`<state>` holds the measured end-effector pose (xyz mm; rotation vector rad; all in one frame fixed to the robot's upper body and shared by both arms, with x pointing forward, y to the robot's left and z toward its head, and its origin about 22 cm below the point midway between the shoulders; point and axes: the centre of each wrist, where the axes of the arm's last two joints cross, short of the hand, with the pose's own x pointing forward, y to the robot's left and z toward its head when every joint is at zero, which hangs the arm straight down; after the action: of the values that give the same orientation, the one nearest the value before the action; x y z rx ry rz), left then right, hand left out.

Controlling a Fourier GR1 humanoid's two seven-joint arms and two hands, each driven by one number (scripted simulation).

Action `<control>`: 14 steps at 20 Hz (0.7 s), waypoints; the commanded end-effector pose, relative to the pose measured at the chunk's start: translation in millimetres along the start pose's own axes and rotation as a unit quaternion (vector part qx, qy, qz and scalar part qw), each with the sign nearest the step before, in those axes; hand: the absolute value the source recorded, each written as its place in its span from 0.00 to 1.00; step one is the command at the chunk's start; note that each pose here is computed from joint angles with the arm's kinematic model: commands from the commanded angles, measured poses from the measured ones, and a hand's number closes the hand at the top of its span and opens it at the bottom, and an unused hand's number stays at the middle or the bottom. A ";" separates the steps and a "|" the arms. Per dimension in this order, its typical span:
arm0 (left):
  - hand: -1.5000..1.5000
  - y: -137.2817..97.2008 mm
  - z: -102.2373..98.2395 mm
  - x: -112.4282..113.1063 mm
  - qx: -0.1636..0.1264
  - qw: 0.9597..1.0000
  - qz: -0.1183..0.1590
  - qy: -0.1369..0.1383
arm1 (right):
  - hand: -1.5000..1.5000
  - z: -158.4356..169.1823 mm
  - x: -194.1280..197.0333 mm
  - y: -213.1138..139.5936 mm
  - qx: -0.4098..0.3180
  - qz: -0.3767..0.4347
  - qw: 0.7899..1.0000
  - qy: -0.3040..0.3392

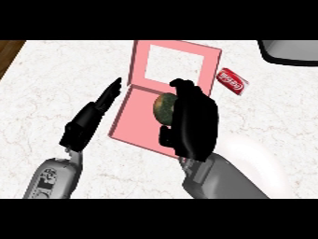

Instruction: Pick the squash from the plate and place it in the cardboard box

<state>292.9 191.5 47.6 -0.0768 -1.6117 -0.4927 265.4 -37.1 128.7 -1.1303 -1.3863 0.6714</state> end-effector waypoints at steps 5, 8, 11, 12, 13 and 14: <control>0.50 7.3 7.3 -19.3 0.003 1.000 0.003 0.006 | 0.00 -27.1 4.6 16.8 -0.010 -0.153 0.987 0.045; 0.50 2.6 7.6 -13.2 0.015 1.000 -0.001 0.004 | 0.00 -33.9 3.6 -1.1 -0.083 -0.233 0.968 0.037; 0.50 -6.4 2.5 -8.4 0.010 1.000 0.008 0.010 | 0.00 -29.3 -2.4 -10.4 -0.119 -0.316 0.941 0.039; 0.50 12.7 0.9 -2.0 0.017 1.000 0.004 0.010 | 0.00 -25.0 -5.0 -14.4 -0.126 -0.340 0.931 0.040; 0.50 12.1 7.7 -6.5 0.019 1.000 -0.004 0.011 | 0.00 -16.0 -10.3 -17.2 -0.130 -0.364 0.921 0.040; 0.50 21.5 13.0 -7.4 0.023 1.000 -0.002 0.011 | 0.00 -16.0 -8.6 -26.1 -0.138 -0.381 0.913 0.047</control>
<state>290.6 202.9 43.1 -0.0505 -1.6018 -0.4679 284.9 -51.2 140.1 -0.8333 -1.6782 0.1211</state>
